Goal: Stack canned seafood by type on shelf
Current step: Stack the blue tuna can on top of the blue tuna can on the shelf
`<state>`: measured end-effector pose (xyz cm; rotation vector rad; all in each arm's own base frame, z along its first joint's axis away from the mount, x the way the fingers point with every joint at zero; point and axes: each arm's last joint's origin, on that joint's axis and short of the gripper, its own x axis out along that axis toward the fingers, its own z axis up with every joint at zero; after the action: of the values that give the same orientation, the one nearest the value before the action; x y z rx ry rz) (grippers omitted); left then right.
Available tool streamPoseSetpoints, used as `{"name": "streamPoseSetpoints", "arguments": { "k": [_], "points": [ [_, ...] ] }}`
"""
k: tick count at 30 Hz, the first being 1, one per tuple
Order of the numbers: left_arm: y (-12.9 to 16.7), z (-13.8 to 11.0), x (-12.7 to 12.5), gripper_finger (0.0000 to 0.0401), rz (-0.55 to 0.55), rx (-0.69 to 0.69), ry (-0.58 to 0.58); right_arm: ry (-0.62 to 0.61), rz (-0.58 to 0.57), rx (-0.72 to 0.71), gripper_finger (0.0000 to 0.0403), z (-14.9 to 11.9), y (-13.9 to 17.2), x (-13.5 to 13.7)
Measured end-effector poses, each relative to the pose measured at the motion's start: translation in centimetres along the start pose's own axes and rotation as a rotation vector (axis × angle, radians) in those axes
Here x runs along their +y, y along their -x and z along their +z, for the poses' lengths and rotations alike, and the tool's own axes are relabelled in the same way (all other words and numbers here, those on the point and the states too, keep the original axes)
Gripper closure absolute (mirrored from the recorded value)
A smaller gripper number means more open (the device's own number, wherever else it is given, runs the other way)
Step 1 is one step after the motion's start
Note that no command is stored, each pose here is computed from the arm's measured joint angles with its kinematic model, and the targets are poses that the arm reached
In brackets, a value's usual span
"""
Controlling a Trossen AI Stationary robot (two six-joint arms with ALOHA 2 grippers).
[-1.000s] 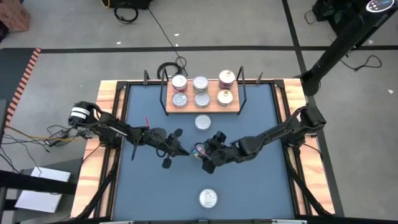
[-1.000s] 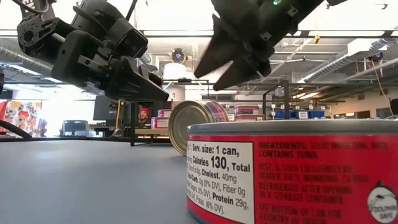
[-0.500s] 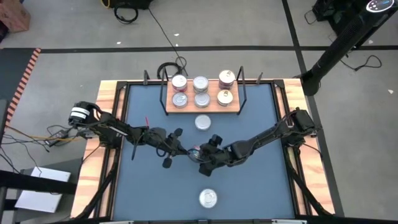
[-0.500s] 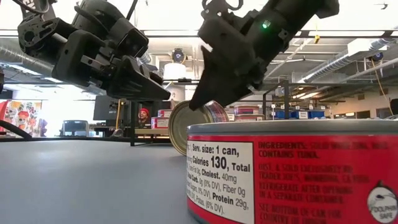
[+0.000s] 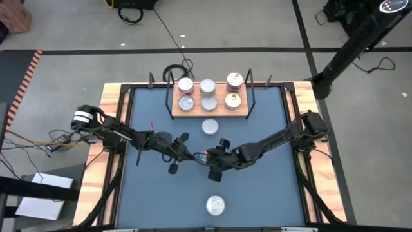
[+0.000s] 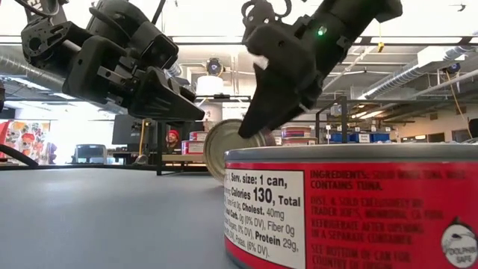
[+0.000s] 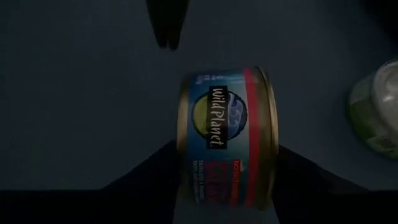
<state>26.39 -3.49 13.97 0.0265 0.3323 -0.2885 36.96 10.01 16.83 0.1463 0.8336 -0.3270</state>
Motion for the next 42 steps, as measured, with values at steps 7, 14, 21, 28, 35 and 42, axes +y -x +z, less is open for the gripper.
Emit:
{"name": "streamPoseSetpoints", "arguments": {
  "k": [7, 14, 21, 28, 35, 42],
  "points": [
    [0.0, 0.0, 0.0, 0.0400, 0.001, -0.005, 0.000, 0.067, 0.004, -0.026, 0.0202, 1.6, 3.1, -1.4],
    [0.0, 0.3, 0.0, 0.0400, 0.002, -0.027, -0.005, 0.168, -0.130, -0.057, 0.0202, 3.1, 7.9, -4.4],
    [0.0, 0.2, 0.0, 0.0397, 0.002, -0.025, -0.007, 0.301, -0.426, -0.052, 0.0201, 4.1, 11.1, -9.0],
    [0.0, 0.2, 0.1, 0.0397, 0.020, -0.024, -0.007, 0.514, -0.605, 0.084, 0.0201, 4.7, 8.7, -11.9],
    [0.0, 0.2, 0.1, 0.0396, 0.019, -0.023, -0.007, 0.612, -0.774, 0.254, 0.0200, 4.5, 4.9, -14.7],
    [0.0, 0.2, 0.1, 0.0396, 0.019, -0.023, -0.012, 0.645, -0.850, 0.374, 0.0200, 3.7, 1.7, -16.5]
  ]
}}
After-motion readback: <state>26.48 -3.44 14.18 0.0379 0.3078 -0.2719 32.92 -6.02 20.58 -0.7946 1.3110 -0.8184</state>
